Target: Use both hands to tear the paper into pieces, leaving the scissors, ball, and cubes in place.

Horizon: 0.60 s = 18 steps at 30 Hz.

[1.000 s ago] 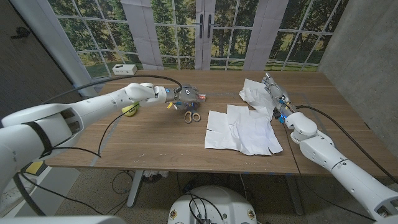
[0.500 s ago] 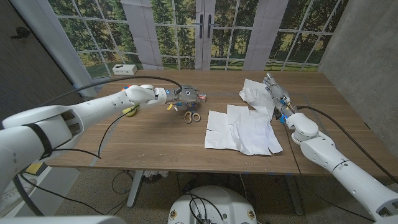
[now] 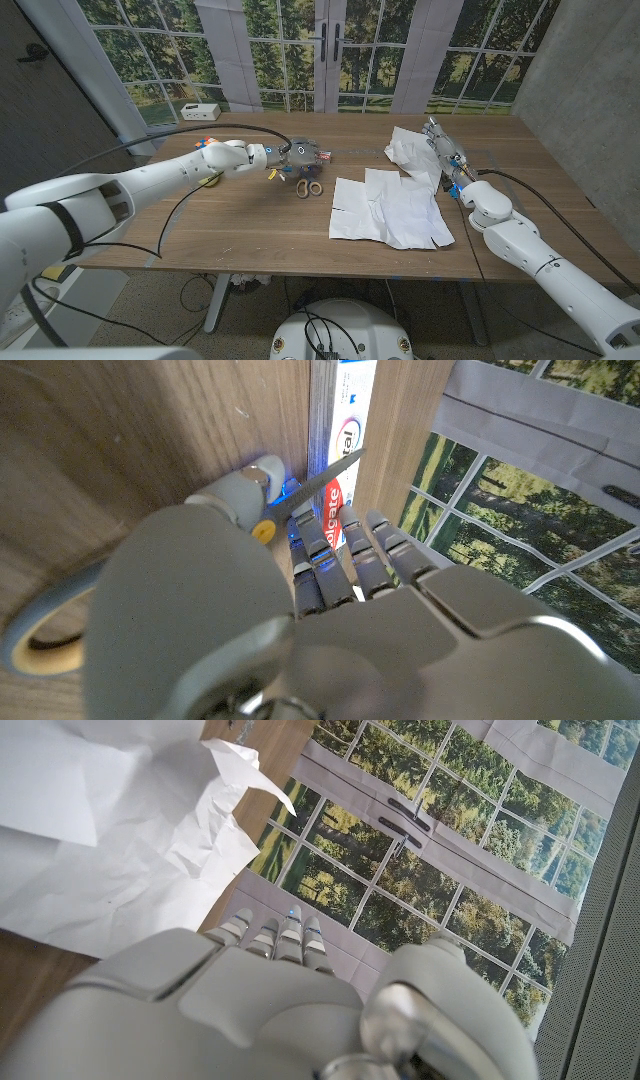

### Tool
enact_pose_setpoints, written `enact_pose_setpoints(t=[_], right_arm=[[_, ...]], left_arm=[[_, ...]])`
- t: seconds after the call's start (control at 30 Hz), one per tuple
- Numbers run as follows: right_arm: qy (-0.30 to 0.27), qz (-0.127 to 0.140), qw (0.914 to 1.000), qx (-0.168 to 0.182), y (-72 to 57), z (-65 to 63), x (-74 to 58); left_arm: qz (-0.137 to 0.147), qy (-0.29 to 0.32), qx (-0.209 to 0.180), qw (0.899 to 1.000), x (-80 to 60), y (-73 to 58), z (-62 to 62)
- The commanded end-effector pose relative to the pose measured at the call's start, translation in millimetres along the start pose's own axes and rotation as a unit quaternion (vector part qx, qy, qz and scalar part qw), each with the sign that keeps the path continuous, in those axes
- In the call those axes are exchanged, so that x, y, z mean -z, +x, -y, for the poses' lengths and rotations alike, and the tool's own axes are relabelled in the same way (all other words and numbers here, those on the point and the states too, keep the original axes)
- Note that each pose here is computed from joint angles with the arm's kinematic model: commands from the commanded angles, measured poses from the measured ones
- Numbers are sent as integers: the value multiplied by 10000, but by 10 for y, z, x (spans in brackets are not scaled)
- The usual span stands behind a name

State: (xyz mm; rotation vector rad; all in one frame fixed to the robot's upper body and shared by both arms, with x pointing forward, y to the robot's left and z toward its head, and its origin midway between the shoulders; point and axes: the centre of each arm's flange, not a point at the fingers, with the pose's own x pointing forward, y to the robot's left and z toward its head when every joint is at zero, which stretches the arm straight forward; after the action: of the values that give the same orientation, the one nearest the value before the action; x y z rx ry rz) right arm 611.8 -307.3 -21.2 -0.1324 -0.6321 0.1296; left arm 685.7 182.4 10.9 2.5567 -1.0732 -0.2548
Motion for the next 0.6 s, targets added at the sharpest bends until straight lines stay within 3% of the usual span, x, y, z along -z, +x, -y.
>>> enact_pose_setpoints(t=[0.03,0.6], right_arm=[[-16,-25,10000,-20,9,-35,-17],[8,-7,10000,-57,31,-31,-27]], left_arm=[[-89,-16,-229,9997,-36,2,57],[-152,-160,-635,9977,-8,-5,10]])
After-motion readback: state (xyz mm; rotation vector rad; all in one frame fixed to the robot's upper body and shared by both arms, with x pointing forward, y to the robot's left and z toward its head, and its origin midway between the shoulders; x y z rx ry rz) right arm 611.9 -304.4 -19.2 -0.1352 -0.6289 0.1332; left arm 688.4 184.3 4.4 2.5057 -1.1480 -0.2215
